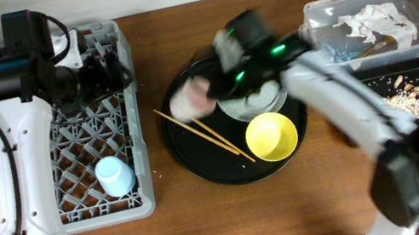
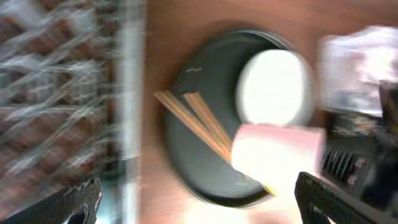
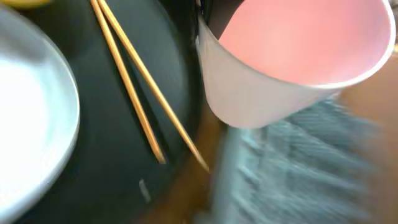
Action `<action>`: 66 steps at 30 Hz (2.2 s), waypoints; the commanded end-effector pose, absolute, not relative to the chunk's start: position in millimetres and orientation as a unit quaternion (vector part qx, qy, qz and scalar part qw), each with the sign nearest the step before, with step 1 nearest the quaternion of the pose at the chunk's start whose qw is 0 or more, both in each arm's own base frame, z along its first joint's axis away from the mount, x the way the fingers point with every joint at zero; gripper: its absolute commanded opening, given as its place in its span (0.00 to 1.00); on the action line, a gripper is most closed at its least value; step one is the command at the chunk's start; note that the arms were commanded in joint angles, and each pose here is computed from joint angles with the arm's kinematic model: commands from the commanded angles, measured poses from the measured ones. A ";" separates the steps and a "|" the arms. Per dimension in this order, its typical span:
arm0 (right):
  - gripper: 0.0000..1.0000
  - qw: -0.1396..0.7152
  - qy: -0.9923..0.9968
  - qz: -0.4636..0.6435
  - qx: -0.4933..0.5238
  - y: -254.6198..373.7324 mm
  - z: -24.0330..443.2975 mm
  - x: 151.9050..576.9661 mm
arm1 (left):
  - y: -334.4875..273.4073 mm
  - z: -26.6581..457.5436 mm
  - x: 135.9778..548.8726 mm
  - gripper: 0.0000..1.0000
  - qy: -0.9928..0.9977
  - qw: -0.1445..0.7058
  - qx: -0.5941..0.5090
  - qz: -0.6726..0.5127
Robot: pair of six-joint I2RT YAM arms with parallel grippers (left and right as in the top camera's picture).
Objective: Sort waste into correct bins and load items into the dishwasher rack
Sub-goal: 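Lift the pink cup and pass it to the left gripper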
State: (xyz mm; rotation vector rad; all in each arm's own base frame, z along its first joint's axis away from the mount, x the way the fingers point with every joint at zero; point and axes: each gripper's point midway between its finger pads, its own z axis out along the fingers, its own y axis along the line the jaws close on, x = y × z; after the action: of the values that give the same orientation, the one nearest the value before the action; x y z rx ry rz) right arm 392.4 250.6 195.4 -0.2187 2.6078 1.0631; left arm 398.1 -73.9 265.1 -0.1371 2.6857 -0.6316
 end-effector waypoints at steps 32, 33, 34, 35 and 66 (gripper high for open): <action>0.04 0.223 0.785 0.536 -0.219 310.3 290.1 372.7 | -190.8 332.5 327.9 0.78 0.688 0.120 0.160 -0.698; 0.04 0.225 0.789 0.529 -0.217 312.8 287.5 373.5 | -191.3 332.5 327.5 0.78 0.688 0.120 0.160 -0.698; 0.04 0.224 0.794 0.525 -0.212 315.8 284.4 373.9 | -191.3 332.5 327.5 0.78 0.688 0.120 0.160 -0.698; 0.04 0.224 0.796 0.522 -0.211 317.6 282.7 374.1 | -191.3 332.5 327.5 0.78 0.688 0.120 0.160 -0.698; 0.86 0.221 0.797 0.522 -0.206 314.4 280.4 376.4 | -170.9 331.2 341.4 0.77 0.694 0.152 0.150 -0.688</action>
State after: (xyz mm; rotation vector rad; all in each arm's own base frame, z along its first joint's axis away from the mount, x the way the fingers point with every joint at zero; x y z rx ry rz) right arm 372.5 322.0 281.0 -0.5724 2.2110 1.4240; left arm 336.4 -184.4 327.2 0.4454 2.0294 -1.9983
